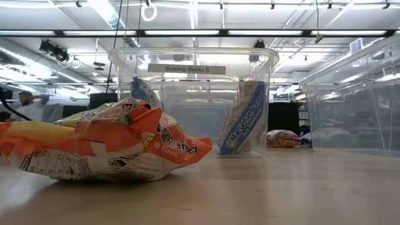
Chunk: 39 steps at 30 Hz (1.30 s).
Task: Sort Maruchan noodles
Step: Put the blue noodle pack into the bottom left transparent bin
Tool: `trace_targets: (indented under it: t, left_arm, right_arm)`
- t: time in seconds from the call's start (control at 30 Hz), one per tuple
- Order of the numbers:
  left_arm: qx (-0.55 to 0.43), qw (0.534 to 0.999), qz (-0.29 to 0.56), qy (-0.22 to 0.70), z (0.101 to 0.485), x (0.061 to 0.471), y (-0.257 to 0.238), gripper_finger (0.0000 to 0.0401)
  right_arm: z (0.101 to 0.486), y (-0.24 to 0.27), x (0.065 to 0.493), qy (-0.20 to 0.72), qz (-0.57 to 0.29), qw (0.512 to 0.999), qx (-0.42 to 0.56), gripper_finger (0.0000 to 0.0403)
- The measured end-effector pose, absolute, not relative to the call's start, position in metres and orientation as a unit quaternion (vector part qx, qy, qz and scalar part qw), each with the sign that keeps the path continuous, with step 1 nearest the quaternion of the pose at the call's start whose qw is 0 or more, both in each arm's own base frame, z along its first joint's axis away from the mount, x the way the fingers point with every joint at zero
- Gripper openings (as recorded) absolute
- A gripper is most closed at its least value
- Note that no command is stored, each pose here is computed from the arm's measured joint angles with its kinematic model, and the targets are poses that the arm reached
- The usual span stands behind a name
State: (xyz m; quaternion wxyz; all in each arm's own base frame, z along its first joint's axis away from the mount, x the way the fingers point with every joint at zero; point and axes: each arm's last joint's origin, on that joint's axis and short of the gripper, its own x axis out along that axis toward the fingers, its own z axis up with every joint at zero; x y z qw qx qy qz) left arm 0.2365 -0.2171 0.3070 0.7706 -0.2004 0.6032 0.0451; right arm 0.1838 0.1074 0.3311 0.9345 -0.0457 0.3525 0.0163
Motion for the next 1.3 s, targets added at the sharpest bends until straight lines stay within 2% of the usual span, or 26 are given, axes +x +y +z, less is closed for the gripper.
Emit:
trace_targets:
  t: [0.13, 0.23, 0.33, 0.5, 0.6, 0.8, 0.97, 1.3]
  left_arm:
    - [-0.168, 0.733, 0.006, 0.659, 0.285, 0.229, -0.218, 0.0164]
    - [-0.152, 0.697, 0.031, 0.701, 0.253, 0.222, -0.212, 0.0185]
    - [-0.15, 0.685, 0.021, 0.712, 0.226, 0.218, -0.209, 0.0192]
    - [-0.112, 0.718, -0.005, 0.687, 0.203, 0.208, -0.218, 0.0185]
    - [-0.083, 0.721, -0.008, 0.688, 0.196, 0.201, -0.22, 0.0186]
    - [-0.046, 0.713, -0.023, 0.699, 0.179, 0.181, -0.225, 0.022]
    - [-0.025, 0.726, -0.041, 0.686, 0.169, 0.176, -0.226, 0.0241]
    - [-0.038, 0.743, -0.035, 0.668, 0.164, 0.181, -0.231, 0.0219]
  right_arm:
    - [0.343, 0.11, 0.176, 0.299, 0.001, 0.954, -0.013, 0.0217]
    - [0.347, 0.108, 0.174, 0.273, -0.041, 0.961, 0.011, 0.0217]
    - [0.348, 0.106, 0.174, 0.26, -0.069, 0.963, 0.026, 0.0217]
    - [0.349, 0.104, 0.174, 0.247, -0.099, 0.963, 0.034, 0.0217]
    - [0.349, 0.102, 0.176, 0.244, -0.113, 0.962, 0.044, 0.0217]
    - [0.349, 0.099, 0.177, 0.242, -0.123, 0.961, 0.055, 0.0217]
    - [0.349, 0.099, 0.177, 0.242, -0.125, 0.961, 0.055, 0.0217]
    - [0.348, 0.099, 0.177, 0.245, -0.123, 0.96, 0.053, 0.0217]
